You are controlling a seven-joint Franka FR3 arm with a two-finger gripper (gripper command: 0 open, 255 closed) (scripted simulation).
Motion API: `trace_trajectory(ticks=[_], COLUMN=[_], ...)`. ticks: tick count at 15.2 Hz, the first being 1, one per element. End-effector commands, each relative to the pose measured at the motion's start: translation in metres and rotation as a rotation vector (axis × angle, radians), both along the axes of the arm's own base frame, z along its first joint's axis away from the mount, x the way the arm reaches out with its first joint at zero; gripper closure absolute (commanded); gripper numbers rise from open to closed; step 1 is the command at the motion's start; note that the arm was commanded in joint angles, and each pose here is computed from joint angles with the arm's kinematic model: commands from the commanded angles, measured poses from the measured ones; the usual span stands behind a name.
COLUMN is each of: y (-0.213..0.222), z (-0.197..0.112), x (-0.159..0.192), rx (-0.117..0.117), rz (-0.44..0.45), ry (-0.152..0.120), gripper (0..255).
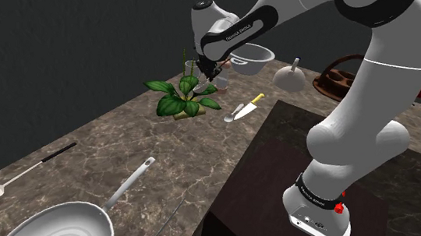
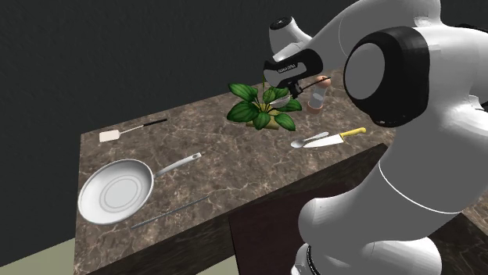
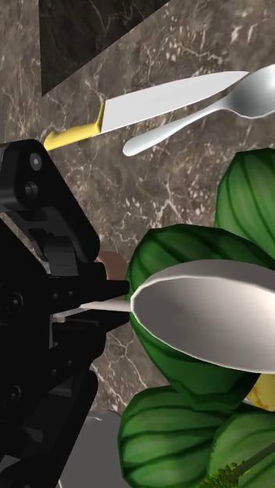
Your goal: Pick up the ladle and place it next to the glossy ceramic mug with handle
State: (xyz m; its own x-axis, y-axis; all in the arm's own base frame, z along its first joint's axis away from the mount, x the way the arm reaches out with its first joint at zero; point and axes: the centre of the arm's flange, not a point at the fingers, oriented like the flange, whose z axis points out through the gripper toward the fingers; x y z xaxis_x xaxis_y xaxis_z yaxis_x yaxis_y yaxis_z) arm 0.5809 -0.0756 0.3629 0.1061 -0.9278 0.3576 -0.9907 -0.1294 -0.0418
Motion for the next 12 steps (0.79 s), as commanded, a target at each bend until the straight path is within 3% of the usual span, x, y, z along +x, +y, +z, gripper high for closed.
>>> trace_trajectory(ticks=[1, 12], y=[0.000, 0.000], z=[-0.001, 0.047], x=[0.000, 0.000], rx=[0.000, 0.000], rz=[-0.001, -0.001], ry=[0.002, 0.002], gripper=[255, 255])
